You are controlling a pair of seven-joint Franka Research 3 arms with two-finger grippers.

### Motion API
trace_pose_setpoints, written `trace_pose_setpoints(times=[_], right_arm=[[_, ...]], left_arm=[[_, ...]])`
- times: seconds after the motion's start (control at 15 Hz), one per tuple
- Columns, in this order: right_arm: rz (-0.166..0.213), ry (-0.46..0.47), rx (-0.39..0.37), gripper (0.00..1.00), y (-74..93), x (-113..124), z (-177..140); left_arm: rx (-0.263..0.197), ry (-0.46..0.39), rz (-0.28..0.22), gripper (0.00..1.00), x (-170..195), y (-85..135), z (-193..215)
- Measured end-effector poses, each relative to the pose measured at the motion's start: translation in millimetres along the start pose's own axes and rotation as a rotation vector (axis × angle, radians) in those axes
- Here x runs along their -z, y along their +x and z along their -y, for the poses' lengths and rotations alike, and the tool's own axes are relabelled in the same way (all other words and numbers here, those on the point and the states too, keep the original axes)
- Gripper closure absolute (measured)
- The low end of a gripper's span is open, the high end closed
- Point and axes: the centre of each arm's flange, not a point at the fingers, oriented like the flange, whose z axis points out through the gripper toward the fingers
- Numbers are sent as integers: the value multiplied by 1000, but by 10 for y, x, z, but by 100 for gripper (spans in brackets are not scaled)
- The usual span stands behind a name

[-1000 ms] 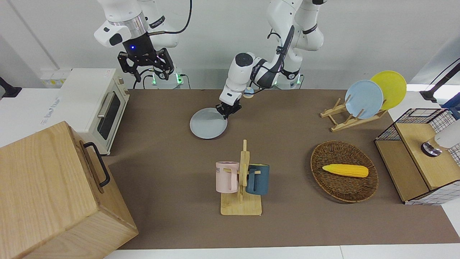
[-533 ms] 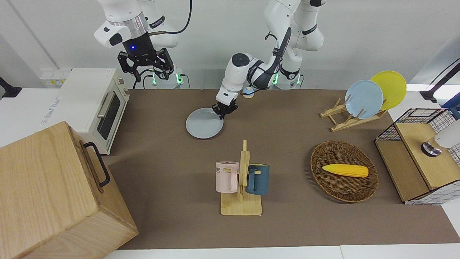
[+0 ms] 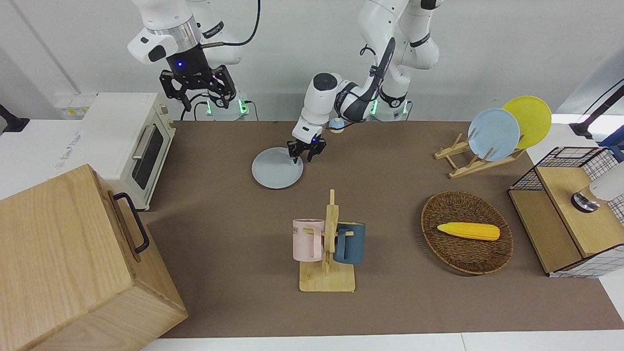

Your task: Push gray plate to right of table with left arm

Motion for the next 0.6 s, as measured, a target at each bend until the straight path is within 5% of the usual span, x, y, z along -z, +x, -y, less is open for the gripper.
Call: trace_pose_setpoints(times=[0.33, 0.53, 0.6], right_arm=[[0, 0, 0, 0, 0, 0, 0], [0, 0, 0, 0, 0, 0, 0], [0, 0, 0, 0, 0, 0, 0]], left_arm=[[-125, 106, 29, 28, 86, 306, 189], [-159, 124, 30, 1, 304, 651, 382], [-175, 133, 30, 0, 427, 825, 530]])
